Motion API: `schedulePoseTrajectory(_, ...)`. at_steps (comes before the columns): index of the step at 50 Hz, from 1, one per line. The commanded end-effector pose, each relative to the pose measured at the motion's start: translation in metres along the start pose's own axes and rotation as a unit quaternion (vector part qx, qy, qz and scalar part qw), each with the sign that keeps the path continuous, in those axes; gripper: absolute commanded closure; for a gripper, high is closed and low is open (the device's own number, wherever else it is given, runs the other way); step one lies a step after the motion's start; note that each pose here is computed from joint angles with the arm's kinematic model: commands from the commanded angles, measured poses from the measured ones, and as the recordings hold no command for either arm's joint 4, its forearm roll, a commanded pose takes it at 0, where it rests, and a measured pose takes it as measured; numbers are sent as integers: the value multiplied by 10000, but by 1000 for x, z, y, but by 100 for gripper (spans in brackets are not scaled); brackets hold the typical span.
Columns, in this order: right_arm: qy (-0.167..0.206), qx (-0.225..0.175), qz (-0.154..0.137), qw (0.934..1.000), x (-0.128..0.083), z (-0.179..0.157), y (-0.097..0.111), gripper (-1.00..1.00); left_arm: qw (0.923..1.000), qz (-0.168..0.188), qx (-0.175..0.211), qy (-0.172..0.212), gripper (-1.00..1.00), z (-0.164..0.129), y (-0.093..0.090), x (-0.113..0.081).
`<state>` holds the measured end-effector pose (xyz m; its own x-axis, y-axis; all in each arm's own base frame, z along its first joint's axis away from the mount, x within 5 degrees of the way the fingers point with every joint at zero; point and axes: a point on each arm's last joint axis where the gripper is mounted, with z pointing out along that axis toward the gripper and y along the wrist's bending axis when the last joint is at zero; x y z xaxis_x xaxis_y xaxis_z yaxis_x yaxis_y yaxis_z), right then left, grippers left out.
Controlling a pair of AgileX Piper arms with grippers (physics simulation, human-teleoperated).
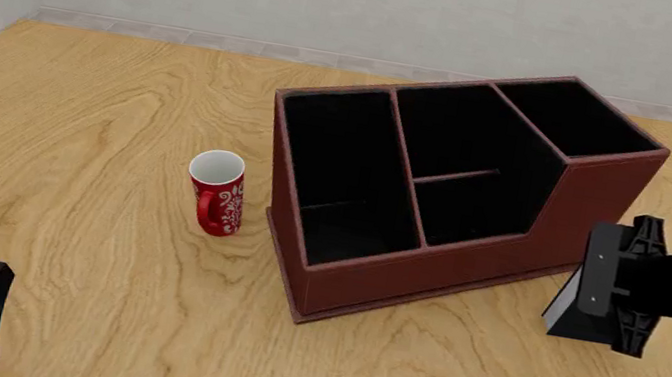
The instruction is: Pick up the book and place it in the left compartment of the caddy.
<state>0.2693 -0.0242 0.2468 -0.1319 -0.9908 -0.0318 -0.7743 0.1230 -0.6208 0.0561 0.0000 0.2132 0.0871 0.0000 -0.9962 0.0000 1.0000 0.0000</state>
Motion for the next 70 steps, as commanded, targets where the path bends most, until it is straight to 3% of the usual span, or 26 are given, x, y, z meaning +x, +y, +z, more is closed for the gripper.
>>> schedulePoseTrajectory(1, -25, -200, 136, 9997, -3, 6, 4, -100, 10000, 0, 0, 0, -100, 0, 0, 0)
schedulePoseTrajectory(4, -29, -239, 154, 9996, -3, 4, 5, -100, 10000, 0, 0, 0, -100, 0, 0, 0)
schedulePoseTrajectory(5, -52, -263, 154, 9995, -5, 1, 8, 100, 10000, 0, 0, 0, -100, 0, 0, 0)
schedulePoseTrajectory(29, -80, -398, 271, 9988, -7, -39, 21, 100, 10000, 0, 0, 0, -100, 0, 0, 0)
schedulePoseTrajectory(57, 126, 136, 68, 9998, 10, -109, 26, 100, 10000, 0, 0, 0, -100, 0, 0, 0)
schedulePoseTrajectory(70, 12, 218, 334, 9992, 4, -159, 31, 100, 10000, 0, 0, 0, -100, 0, 0, 0)
